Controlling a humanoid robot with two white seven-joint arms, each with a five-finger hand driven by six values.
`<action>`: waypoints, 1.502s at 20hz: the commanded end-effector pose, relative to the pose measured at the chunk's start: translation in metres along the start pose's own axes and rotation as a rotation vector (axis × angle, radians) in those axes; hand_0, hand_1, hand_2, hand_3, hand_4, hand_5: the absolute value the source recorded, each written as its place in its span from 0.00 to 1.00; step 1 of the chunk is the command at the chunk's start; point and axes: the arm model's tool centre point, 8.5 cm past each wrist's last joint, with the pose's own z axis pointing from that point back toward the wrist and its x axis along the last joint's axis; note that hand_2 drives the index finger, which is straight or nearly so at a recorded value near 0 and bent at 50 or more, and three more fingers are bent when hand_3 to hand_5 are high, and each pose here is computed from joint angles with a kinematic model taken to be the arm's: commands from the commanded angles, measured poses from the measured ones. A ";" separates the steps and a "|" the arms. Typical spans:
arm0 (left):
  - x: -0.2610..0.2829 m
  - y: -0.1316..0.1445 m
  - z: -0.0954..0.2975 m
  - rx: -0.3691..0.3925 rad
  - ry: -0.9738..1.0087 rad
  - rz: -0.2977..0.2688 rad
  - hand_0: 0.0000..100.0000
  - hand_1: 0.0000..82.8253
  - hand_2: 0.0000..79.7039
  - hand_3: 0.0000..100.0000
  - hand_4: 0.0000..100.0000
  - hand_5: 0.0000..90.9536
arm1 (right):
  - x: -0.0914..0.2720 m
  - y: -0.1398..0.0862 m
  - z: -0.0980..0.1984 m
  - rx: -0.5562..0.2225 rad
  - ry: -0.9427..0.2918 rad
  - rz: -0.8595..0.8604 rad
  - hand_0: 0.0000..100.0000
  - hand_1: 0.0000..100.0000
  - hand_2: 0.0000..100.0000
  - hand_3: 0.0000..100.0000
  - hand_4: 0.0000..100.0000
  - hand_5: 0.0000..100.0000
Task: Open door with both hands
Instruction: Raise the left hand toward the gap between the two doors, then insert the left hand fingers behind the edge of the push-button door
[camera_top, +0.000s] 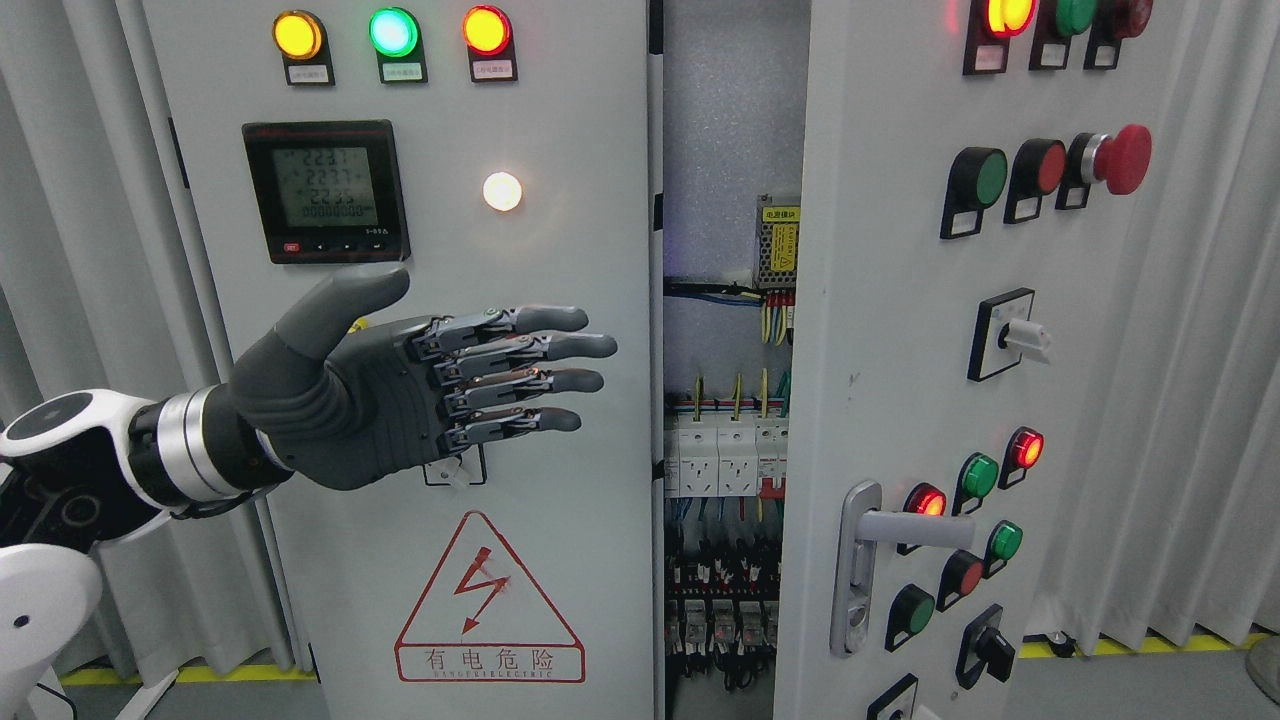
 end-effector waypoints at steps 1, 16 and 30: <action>-0.056 0.024 -0.040 -0.038 0.154 0.170 0.29 0.00 0.04 0.03 0.03 0.00 | 0.016 -0.003 -0.002 -0.004 -0.028 0.002 0.22 0.00 0.00 0.00 0.00 0.00; -0.070 0.038 -0.076 -0.047 0.181 0.208 0.29 0.00 0.04 0.03 0.03 0.00 | 0.016 -0.003 -0.002 -0.004 -0.028 0.002 0.22 0.00 0.00 0.00 0.00 0.00; -0.046 0.033 -0.097 -0.090 0.140 0.175 0.29 0.00 0.04 0.03 0.03 0.00 | 0.016 -0.003 -0.002 -0.004 -0.028 0.002 0.22 0.00 0.00 0.00 0.00 0.00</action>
